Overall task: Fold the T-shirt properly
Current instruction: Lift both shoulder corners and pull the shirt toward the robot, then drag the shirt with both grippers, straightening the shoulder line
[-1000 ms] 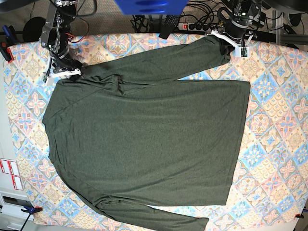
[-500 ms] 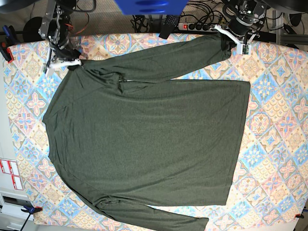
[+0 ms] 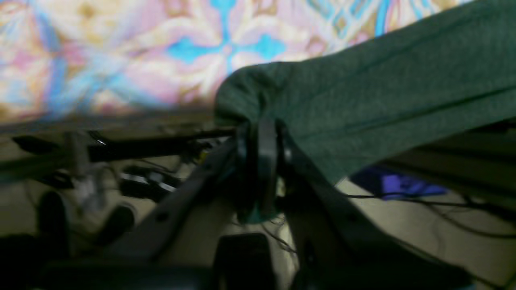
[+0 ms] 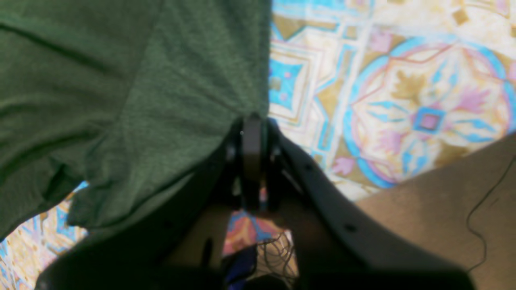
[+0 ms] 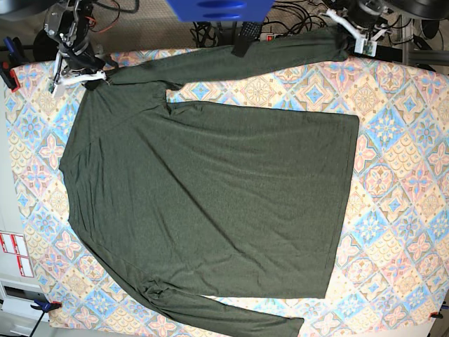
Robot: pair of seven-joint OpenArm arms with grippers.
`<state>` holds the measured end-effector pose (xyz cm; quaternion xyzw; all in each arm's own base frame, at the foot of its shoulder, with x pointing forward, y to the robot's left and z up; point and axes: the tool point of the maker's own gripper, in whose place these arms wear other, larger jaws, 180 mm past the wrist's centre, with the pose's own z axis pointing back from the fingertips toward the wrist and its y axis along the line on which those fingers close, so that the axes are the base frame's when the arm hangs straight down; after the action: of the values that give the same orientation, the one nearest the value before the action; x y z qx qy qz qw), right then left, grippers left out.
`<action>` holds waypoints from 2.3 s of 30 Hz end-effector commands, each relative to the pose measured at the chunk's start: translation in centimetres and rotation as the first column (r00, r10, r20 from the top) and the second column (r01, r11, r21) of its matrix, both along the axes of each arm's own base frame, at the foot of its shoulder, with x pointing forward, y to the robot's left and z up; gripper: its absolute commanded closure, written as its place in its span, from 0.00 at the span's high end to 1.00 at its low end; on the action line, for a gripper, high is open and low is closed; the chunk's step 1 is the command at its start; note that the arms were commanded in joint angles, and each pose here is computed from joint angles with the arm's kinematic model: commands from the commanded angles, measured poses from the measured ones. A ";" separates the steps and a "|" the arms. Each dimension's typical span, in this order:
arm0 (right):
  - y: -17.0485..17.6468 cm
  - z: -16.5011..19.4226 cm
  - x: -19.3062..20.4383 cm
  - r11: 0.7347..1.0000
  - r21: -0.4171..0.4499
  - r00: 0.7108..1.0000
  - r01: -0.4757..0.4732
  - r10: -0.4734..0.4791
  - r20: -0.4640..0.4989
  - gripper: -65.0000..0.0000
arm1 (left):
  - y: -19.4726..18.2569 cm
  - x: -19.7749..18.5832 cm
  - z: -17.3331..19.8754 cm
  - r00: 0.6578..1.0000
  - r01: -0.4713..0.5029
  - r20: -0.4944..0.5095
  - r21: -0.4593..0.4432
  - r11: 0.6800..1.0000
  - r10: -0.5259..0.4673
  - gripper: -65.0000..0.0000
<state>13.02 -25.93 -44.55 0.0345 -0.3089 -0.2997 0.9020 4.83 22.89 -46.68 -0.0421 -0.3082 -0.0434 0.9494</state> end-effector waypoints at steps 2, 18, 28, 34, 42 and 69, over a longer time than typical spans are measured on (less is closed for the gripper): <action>-0.8 1.2 -0.1 0.999 -0.042 1.000 -0.004 0.005 0.025 0.00 | 0.4 0.1 0.9 0.999 0.018 0.044 0.018 1.000 -0.019 0.00; -0.4 2.5 1.8 0.999 -0.048 0.997 -0.021 0.024 0.076 0.00 | 1.8 6.7 4.6 0.937 -0.069 0.345 0.025 0.997 0.056 0.00; -0.3 4.2 6.4 0.999 -0.042 0.983 -0.015 0.022 0.183 0.00 | 3.3 13.5 7.5 0.858 -0.114 0.507 0.033 0.993 0.082 0.00; 1.5 5.0 9.2 0.998 -0.022 0.969 -0.055 0.059 0.239 0.00 | 3.3 17.3 7.9 0.858 -0.120 0.505 0.032 0.992 0.088 0.00; 2.6 3.8 10.2 0.997 0.010 0.971 -0.072 0.068 0.229 0.00 | 3.4 20.8 9.7 0.821 -0.122 0.564 0.026 0.992 0.086 0.00; 5.0 1.7 10.3 0.991 0.059 0.976 -0.118 0.106 0.188 0.00 | 5.4 22.1 4.2 0.878 -0.157 0.468 0.074 0.985 0.105 0.30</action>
<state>22.62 -20.43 -43.86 0.1142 -0.3587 -0.2606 0.8890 26.36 27.88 -43.50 0.0371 -0.5085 0.0018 0.8602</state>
